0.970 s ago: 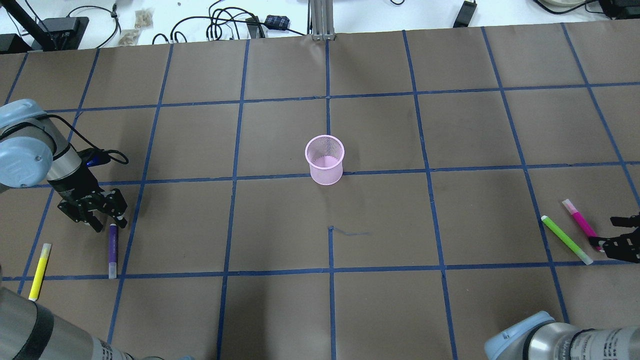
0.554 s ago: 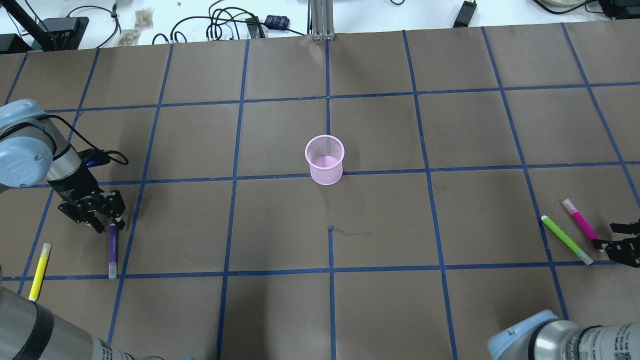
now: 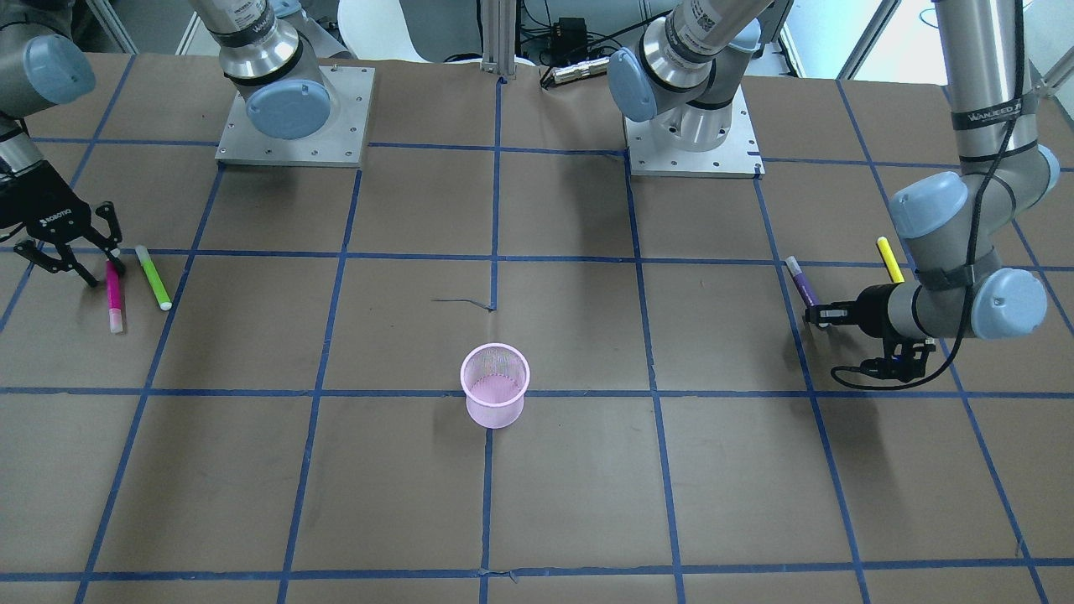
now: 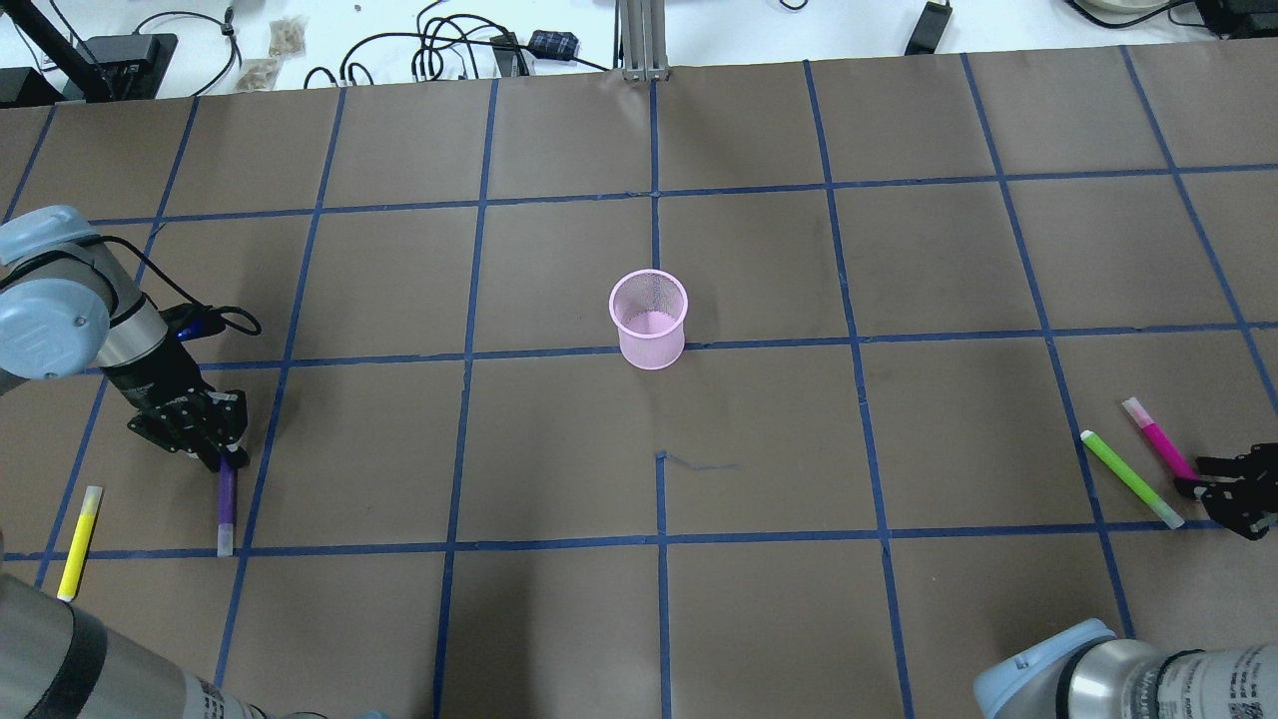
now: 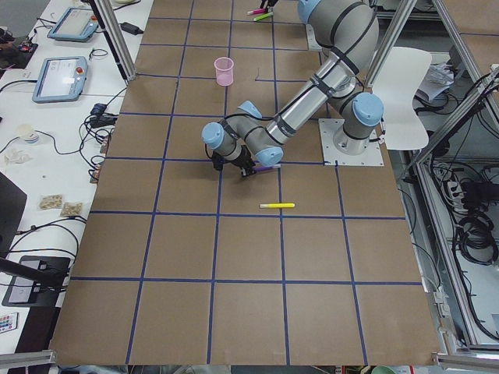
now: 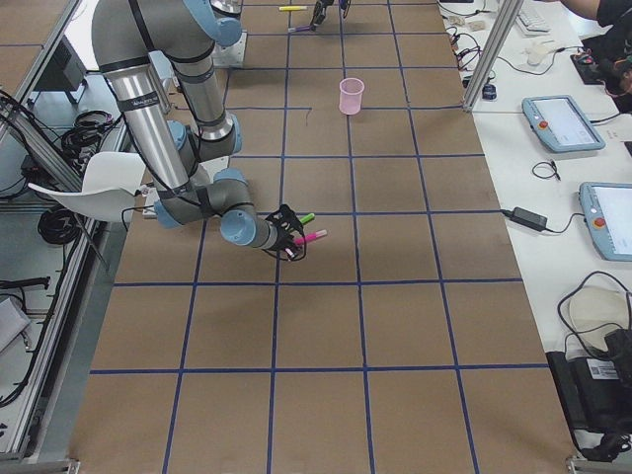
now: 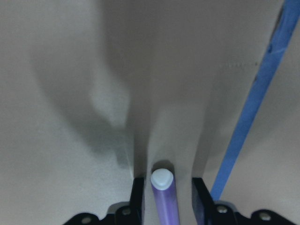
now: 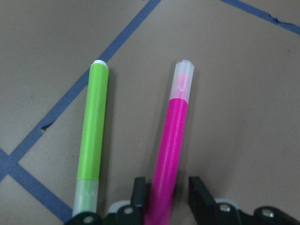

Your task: Insert purple and pink pens into pink cup

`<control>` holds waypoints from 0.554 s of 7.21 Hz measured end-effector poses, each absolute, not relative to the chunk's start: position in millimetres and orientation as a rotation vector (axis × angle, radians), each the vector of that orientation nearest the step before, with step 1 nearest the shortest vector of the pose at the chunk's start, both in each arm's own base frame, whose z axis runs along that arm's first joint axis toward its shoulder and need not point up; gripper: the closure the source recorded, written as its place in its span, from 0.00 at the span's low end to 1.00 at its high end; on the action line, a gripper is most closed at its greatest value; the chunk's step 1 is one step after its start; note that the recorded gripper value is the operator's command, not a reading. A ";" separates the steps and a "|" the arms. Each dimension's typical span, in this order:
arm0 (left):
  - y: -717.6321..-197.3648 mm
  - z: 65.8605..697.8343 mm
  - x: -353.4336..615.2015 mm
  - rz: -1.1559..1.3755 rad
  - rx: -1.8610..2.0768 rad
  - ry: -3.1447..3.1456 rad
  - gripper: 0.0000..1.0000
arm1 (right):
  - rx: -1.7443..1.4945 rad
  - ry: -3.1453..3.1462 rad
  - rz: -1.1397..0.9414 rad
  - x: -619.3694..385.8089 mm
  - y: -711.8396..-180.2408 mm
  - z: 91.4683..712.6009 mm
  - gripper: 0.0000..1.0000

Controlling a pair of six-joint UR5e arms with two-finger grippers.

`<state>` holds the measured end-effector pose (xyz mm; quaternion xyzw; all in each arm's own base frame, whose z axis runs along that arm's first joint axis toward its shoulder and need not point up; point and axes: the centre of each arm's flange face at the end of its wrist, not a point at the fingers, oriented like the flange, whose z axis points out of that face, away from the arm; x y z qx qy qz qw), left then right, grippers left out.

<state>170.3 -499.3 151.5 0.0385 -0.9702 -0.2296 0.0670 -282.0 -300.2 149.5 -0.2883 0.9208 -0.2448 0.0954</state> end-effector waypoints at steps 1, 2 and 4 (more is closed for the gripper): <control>-499.0 151.7 169.8 -0.690 0.117 -2.923 1.00 | -0.859 2.728 -0.726 -281.8 -300.2 149.5 0.94; -499.0 152.0 169.4 -0.689 0.117 -2.922 1.00 | -0.861 2.729 -0.727 -281.8 -300.2 150.1 0.98; -503.1 161.9 170.7 -0.664 0.136 -2.940 1.00 | -0.863 2.749 -0.733 -286.1 -302.1 159.0 1.00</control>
